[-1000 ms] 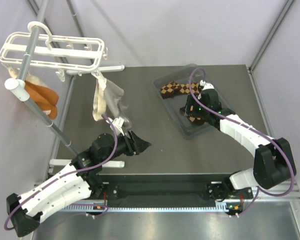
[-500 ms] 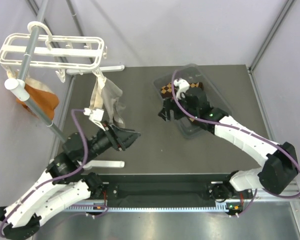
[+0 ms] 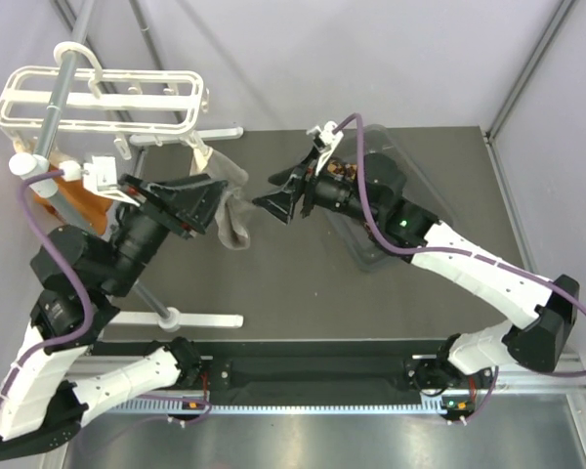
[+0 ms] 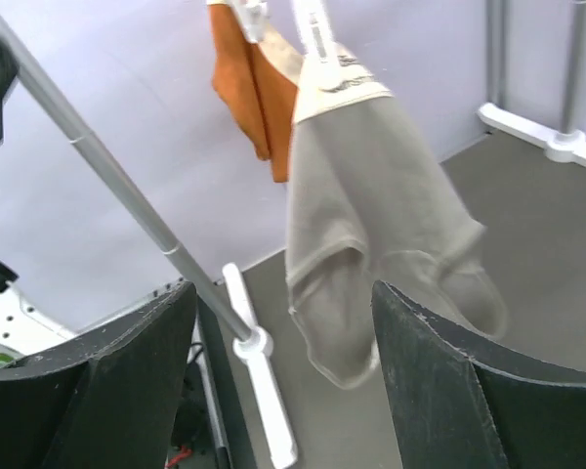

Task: Clip the socks to the hanger
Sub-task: Rotate the hanger.

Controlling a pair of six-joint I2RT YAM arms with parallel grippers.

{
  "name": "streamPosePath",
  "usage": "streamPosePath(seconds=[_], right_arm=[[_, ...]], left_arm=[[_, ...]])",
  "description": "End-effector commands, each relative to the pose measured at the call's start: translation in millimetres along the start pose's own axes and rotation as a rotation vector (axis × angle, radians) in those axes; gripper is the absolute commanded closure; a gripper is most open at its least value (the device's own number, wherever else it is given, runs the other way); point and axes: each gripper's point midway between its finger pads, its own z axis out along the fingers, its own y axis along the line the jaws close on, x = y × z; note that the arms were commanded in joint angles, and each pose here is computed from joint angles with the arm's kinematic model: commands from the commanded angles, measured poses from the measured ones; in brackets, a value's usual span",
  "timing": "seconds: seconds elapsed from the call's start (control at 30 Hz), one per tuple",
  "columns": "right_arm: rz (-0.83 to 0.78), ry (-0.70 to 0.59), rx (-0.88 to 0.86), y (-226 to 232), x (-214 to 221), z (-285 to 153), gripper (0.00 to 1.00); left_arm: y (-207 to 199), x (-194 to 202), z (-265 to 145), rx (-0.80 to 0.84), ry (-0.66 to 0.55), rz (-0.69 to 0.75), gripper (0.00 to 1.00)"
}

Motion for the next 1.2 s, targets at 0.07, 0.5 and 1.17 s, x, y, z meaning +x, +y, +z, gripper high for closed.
streamPosePath(seconds=[0.07, 0.5, 1.17], right_arm=[[0.056, -0.082, -0.074, 38, -8, 20, 0.29], [0.190, -0.170, 0.128, 36, 20, 102, 0.42], [0.128, -0.231, 0.217, -58, -22, 131, 0.59]], left_arm=[[2, -47, -1, -0.051, -0.141, 0.134, 0.37], [-13, -85, -5, -0.021, -0.253, 0.136, 0.38], [101, 28, -18, -0.447, -0.013, 0.131, 0.46]])
